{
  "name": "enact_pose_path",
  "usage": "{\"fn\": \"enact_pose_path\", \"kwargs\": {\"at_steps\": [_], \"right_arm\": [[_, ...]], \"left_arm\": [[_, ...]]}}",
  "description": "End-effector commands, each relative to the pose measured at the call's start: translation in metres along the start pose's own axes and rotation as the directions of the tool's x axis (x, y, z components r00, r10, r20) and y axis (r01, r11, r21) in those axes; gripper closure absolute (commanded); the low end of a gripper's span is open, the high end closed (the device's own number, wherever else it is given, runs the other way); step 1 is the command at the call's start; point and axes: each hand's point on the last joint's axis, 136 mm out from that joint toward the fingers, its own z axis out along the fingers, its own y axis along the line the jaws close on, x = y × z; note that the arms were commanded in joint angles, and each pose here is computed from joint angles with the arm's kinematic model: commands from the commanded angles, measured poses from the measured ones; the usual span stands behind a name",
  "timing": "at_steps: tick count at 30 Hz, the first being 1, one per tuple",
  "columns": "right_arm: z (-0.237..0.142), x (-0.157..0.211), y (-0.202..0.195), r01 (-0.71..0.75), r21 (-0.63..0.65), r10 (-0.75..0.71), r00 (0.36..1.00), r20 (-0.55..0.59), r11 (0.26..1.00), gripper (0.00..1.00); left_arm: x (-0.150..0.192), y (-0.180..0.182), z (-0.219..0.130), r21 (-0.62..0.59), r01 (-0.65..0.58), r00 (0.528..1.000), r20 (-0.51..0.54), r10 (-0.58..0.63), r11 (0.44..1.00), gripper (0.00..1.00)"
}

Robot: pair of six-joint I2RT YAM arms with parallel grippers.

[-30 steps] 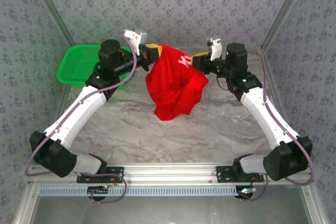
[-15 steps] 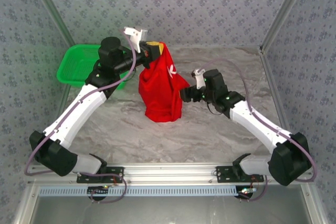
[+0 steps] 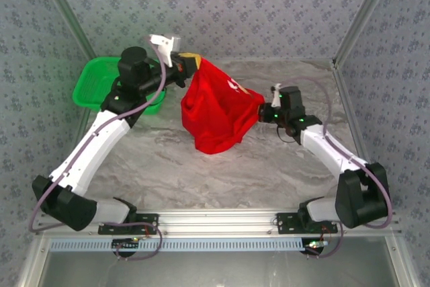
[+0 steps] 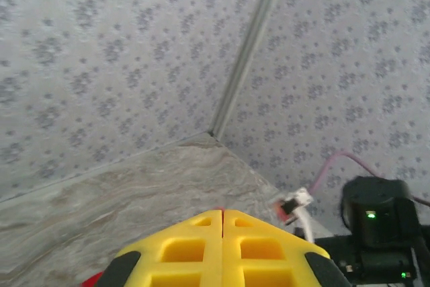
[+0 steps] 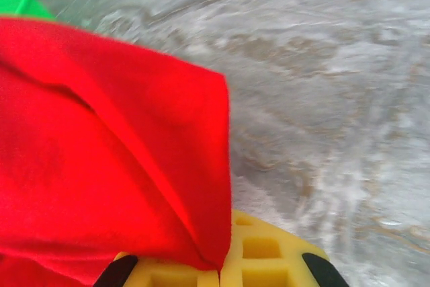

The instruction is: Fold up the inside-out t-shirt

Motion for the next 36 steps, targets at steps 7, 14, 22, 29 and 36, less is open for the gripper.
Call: {"fn": "enact_pose_path", "kwargs": {"at_steps": [7,14,22,29,36], "right_arm": [[-0.031,-0.005,-0.068,-0.245,0.066,0.237,0.966,0.107,0.967,0.90],[-0.018,0.012,-0.065,-0.183,0.112,0.181,0.983,0.022,0.977,0.91],[-0.014,0.013,-0.068,-0.146,0.120,0.147,0.989,-0.002,0.982,0.91],[-0.005,0.014,-0.063,-0.153,0.087,0.155,0.988,-0.019,0.984,0.91],[-0.008,0.017,-0.061,-0.147,0.079,0.150,0.988,-0.030,0.986,0.91]], "left_arm": [[-0.135,-0.015,-0.090,-0.143,-0.115,0.926,0.343,0.159,0.983,1.00],[0.007,0.030,-0.003,-0.127,-0.020,1.000,-0.002,0.020,0.992,0.97],[0.244,0.044,0.038,-0.110,-0.016,0.878,-0.477,-0.038,0.994,0.44],[0.317,0.041,0.061,-0.061,-0.057,0.750,-0.661,0.003,0.997,0.29],[0.337,0.033,0.076,-0.006,0.006,0.718,-0.696,-0.008,1.000,0.42]]}}
